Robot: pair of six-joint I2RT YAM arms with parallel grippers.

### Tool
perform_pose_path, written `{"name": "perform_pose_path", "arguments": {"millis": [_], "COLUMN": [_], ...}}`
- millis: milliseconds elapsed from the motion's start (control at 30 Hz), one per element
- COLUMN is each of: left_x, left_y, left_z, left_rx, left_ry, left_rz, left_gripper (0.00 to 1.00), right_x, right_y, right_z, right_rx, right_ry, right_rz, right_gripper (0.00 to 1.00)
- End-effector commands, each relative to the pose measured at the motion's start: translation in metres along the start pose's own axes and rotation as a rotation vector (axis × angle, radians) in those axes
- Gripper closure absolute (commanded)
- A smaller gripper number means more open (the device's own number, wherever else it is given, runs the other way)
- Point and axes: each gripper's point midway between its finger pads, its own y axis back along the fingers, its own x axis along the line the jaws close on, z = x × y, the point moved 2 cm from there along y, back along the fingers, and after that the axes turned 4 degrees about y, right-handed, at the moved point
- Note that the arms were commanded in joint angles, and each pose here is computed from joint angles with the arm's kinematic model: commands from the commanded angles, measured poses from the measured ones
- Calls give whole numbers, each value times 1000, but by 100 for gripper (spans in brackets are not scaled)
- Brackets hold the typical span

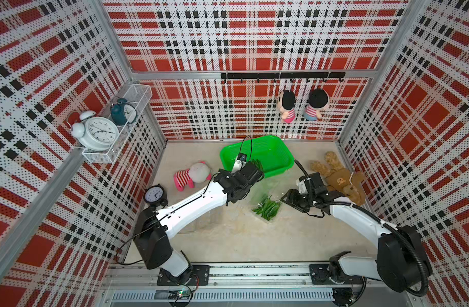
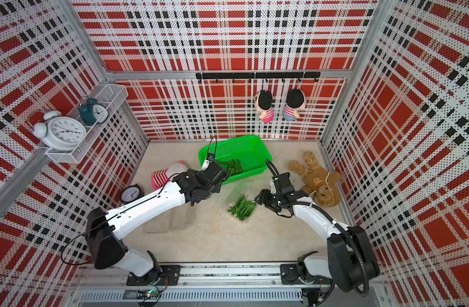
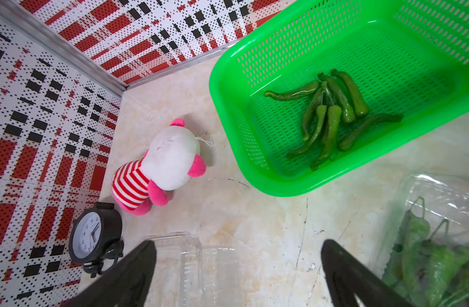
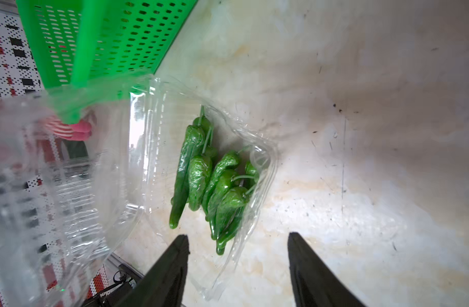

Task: Take small green peppers out of containers
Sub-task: Open the packing box at the center of the board.

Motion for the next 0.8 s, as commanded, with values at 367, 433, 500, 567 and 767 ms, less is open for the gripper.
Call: {"name": "perform_pose_path", "arguments": {"millis": [367,433,500,567,767], "left_x": [-2,0,1,1,1], "left_y": [38,42,46,47,46], "left_z": [38,42,46,45,39], "left_rx": [-75,-83,-90,-89,-77], "left_ry": [116,138,159,169,192], "left_rz": [-154,-172,-188,-198,-208], "left_gripper": [0,0,0,0,0], "right_x": [66,80,89,89,65], "right_y": [-8,-20,-33,-43,-51], "right_z": [25,26,23,19,10], "right_rx": [90,116,148,177,218], "right_ry": [105,141,170,171,104], "right_rz": [47,55,46,18,-123], "right_gripper": [38,39,40,41,41]}}
